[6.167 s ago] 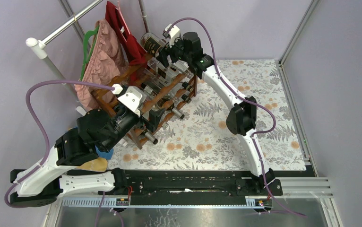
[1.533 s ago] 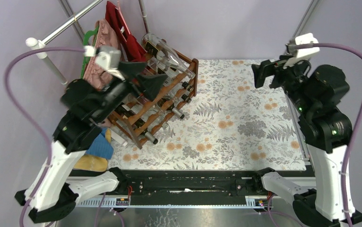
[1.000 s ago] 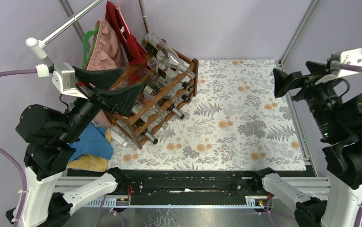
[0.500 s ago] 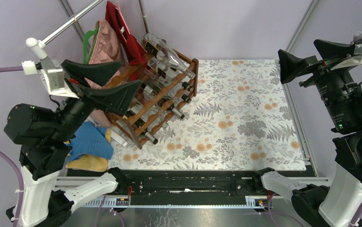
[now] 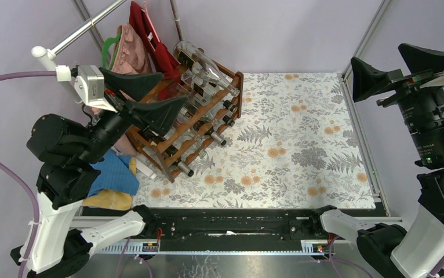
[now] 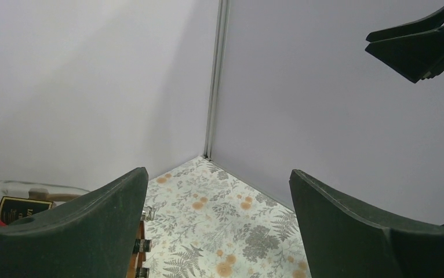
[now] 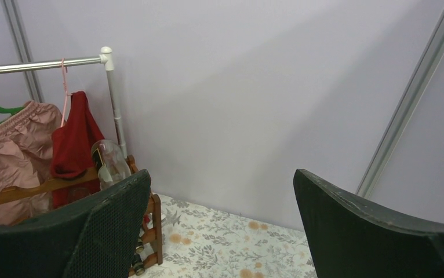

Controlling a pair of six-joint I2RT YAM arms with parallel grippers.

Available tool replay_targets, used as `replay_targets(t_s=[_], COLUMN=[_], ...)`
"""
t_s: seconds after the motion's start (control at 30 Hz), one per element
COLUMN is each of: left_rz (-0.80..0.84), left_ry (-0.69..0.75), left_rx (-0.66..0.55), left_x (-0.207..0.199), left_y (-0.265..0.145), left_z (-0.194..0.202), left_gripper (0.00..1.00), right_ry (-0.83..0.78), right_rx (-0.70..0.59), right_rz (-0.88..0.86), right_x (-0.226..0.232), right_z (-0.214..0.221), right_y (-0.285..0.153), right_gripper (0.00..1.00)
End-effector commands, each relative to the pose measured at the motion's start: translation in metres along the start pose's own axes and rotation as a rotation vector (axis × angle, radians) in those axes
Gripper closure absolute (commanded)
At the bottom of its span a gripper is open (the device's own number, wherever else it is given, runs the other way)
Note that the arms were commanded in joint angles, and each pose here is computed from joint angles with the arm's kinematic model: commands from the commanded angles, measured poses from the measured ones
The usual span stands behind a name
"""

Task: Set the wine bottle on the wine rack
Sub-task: Reset both arms

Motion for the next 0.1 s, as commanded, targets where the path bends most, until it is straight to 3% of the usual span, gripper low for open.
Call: replay_targets(t_s=[0.0,0.07], left_rz=[0.005,0.008], left_ry=[0.029,0.027], left_rx=[-0.066,-0.069], left_x=[-0.0033,-0.0046], left_y=[-0.0101,-0.0123], left_z=[-0.016,-0.0185], left_gripper=[0.01,0.01], right_ry=[-0.028,-0.036], right_rx=[-0.038,-0.046], right_rz=[0.024,0.026], right_x=[-0.0044,-0.0052], right_z=[-0.0093,-0.0115], right_y=[0.0039,0.0036], right_gripper=[0.0,0.0])
Point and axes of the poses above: each gripper's point midway between its finger pads, its own y axis out along the fingers, its own x axis along the line the jaws close on, z = x × y, the point moved 8 cm from there along -y, back along the fingers, and after that the axes turned 3 degrees about -y, right-handed, at the moved point
